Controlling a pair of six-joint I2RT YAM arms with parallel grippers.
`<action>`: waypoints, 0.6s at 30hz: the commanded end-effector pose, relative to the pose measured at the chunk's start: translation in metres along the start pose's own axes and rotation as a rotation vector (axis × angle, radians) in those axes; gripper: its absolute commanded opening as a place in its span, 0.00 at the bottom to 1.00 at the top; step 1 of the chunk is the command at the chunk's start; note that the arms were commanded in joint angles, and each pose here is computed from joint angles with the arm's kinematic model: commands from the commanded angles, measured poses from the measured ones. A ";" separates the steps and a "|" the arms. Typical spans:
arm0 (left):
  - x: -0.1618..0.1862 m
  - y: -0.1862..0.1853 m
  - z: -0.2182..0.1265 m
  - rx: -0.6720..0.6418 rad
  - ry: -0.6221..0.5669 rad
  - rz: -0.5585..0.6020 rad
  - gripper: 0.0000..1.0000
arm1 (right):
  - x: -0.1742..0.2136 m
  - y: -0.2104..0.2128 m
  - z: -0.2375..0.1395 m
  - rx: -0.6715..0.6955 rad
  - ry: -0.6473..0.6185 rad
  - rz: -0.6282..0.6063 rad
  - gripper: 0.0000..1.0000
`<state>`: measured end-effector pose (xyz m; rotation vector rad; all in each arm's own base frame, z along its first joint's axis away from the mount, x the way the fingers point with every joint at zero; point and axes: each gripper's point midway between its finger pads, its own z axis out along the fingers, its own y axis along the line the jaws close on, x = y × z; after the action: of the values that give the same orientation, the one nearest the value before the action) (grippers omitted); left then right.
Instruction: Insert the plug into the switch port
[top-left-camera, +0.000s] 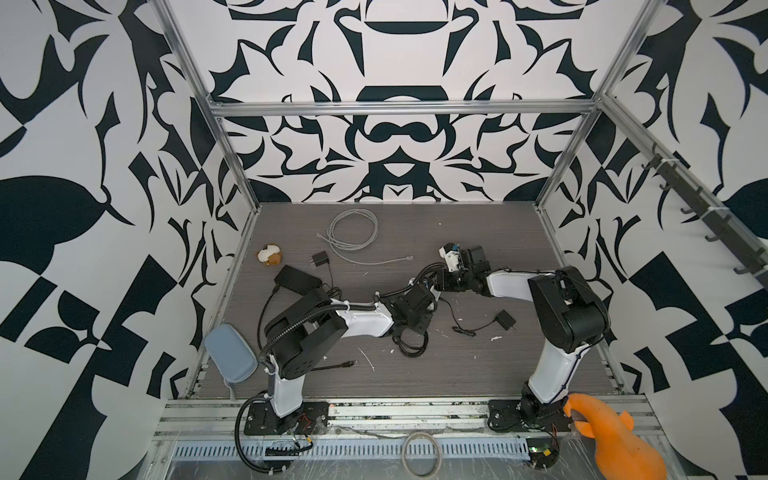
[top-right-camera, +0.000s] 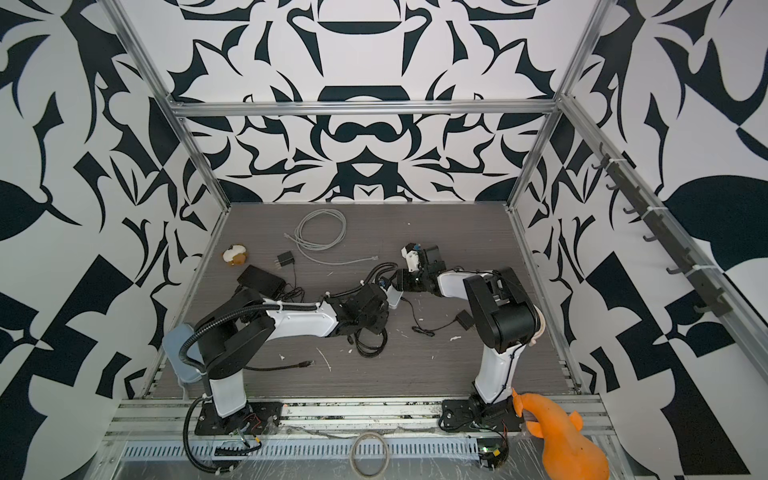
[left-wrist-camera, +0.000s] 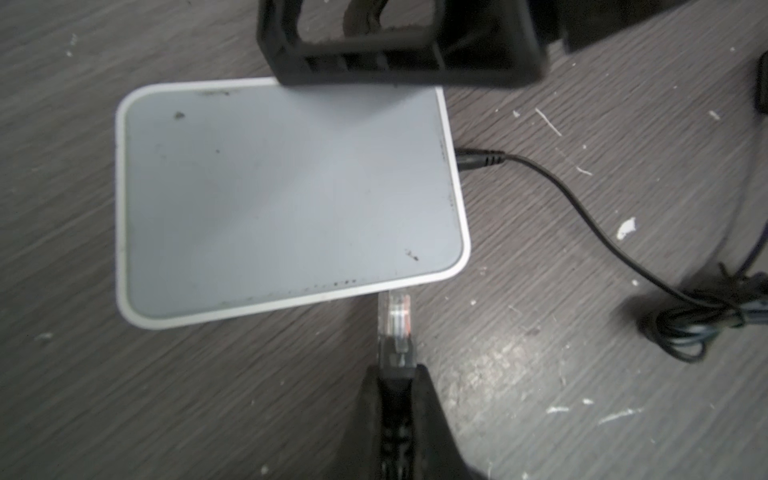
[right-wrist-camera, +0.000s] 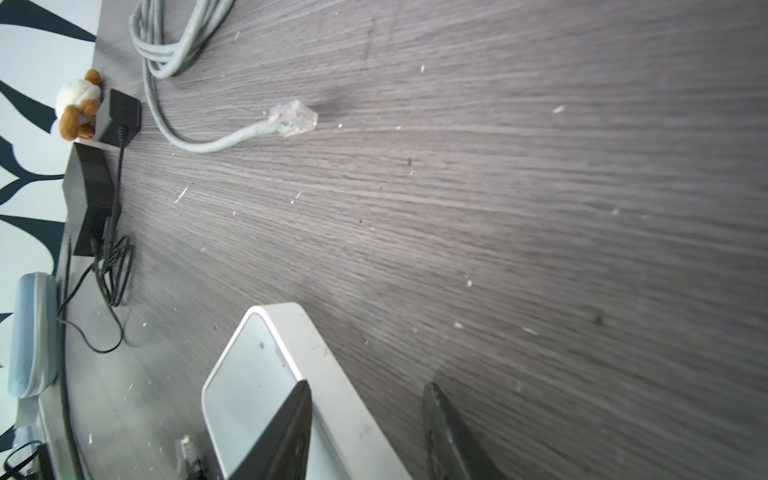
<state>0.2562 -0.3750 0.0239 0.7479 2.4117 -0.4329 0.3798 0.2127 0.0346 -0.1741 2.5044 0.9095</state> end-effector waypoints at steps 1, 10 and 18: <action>0.035 0.014 0.013 -0.069 0.091 -0.019 0.03 | 0.009 -0.004 0.002 0.007 0.042 0.046 0.46; 0.041 0.002 0.008 -0.058 0.110 -0.023 0.03 | 0.032 -0.019 0.004 0.056 0.082 0.134 0.43; 0.052 0.002 0.014 -0.090 0.140 -0.047 0.03 | 0.035 -0.019 0.003 0.063 0.099 0.141 0.42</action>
<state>0.2500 -0.3835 0.0227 0.6818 2.4198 -0.4153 0.3797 0.2115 0.0322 -0.0918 2.5164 0.9381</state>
